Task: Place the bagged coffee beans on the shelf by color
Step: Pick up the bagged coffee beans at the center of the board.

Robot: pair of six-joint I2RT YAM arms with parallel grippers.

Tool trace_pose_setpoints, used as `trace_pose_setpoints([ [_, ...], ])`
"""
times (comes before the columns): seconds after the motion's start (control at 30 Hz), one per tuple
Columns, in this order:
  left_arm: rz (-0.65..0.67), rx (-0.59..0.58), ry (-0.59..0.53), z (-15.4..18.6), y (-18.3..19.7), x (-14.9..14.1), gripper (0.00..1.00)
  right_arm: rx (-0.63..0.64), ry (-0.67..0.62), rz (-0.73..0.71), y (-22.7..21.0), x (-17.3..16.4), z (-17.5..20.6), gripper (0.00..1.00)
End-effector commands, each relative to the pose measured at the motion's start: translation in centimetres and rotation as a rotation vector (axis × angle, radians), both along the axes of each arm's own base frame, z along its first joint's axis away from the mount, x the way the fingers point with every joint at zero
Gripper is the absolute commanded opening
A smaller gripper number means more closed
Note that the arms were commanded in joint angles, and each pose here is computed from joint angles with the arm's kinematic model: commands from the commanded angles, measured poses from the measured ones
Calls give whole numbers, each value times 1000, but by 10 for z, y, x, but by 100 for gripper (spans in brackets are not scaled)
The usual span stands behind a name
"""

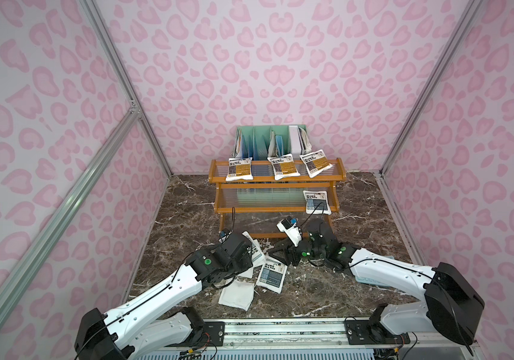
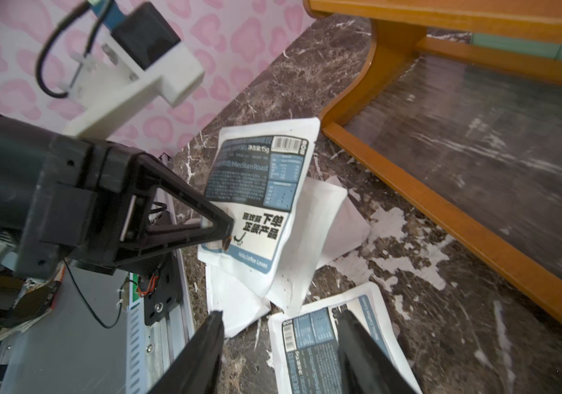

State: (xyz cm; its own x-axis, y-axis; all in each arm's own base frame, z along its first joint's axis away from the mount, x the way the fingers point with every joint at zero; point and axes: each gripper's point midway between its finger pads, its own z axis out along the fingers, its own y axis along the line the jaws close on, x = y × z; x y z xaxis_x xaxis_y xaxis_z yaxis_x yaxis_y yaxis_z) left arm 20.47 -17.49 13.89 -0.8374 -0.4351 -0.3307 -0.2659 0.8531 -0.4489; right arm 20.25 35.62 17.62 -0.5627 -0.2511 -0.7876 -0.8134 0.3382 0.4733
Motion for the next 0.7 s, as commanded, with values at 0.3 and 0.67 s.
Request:
trace_pose_setpoints([
  [0.3,2,-95,-54,13,-5,-1,0,73,19,80,24,-2,11,53],
  [0.67,5,-110,-94,23,-9,5,0,25,14,127,38,-10,-1,49],
])
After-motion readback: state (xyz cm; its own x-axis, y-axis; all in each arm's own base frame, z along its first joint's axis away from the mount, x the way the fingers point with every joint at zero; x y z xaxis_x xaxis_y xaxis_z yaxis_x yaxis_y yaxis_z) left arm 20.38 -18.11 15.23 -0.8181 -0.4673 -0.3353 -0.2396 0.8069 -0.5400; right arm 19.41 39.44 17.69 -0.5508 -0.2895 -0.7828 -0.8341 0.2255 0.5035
